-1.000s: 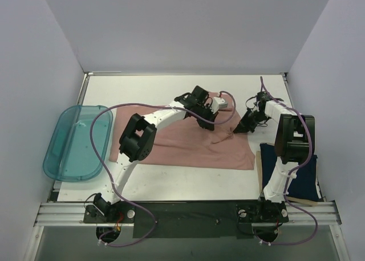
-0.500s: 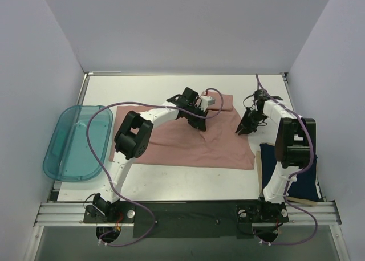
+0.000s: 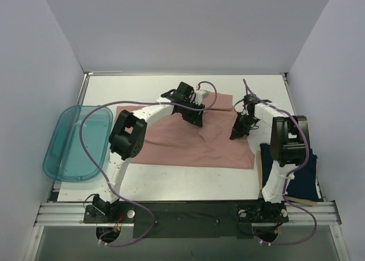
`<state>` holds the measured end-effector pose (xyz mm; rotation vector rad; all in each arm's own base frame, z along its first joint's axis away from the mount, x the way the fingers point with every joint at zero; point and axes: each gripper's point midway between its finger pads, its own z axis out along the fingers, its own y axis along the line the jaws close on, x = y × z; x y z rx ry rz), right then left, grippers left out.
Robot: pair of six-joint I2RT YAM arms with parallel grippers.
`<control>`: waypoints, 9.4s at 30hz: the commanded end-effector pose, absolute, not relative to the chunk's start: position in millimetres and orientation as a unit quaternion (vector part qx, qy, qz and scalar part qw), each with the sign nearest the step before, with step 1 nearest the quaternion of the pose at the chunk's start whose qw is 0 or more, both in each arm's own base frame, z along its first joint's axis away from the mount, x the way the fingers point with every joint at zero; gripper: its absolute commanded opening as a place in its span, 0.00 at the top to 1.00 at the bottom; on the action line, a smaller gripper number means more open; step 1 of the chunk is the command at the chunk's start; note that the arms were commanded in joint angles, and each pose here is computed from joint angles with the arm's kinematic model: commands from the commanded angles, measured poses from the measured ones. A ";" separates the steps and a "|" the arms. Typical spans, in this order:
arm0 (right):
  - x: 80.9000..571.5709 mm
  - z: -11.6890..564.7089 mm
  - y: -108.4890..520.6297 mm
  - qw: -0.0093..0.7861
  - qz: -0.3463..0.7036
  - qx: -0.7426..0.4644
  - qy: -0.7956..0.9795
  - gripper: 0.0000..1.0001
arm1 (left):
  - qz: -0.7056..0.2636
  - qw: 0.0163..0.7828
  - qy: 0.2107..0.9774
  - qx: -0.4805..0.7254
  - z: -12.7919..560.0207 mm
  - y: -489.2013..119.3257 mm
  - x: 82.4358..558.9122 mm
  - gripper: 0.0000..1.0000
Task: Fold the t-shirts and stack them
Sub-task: Fold the flattened tshirt in 1/3 of the way, then grap the side of the flattened tshirt furthest away from the robot with both arms, then fold the other side of the tshirt into a rectangle, then rotate the tshirt 90 degrees
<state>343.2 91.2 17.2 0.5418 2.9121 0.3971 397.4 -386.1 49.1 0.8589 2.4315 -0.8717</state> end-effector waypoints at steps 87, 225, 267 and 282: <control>254.3 49.7 93.5 -0.008 0.197 0.212 0.957 1.00 | -0.010 0.137 0.817 0.560 49.9 -15.3 387.7 1.00; 196.6 7.7 93.6 -0.027 0.170 0.198 0.965 1.00 | -0.384 0.189 0.656 0.621 55.6 -465.5 289.1 0.62; 320.4 44.5 76.7 0.095 0.195 0.171 0.961 0.90 | -0.370 0.241 0.800 0.406 70.7 -412.3 380.4 1.00; 342.7 67.1 44.4 0.159 0.108 0.225 0.955 0.94 | -0.290 0.298 0.791 0.449 151.7 -359.5 417.4 0.46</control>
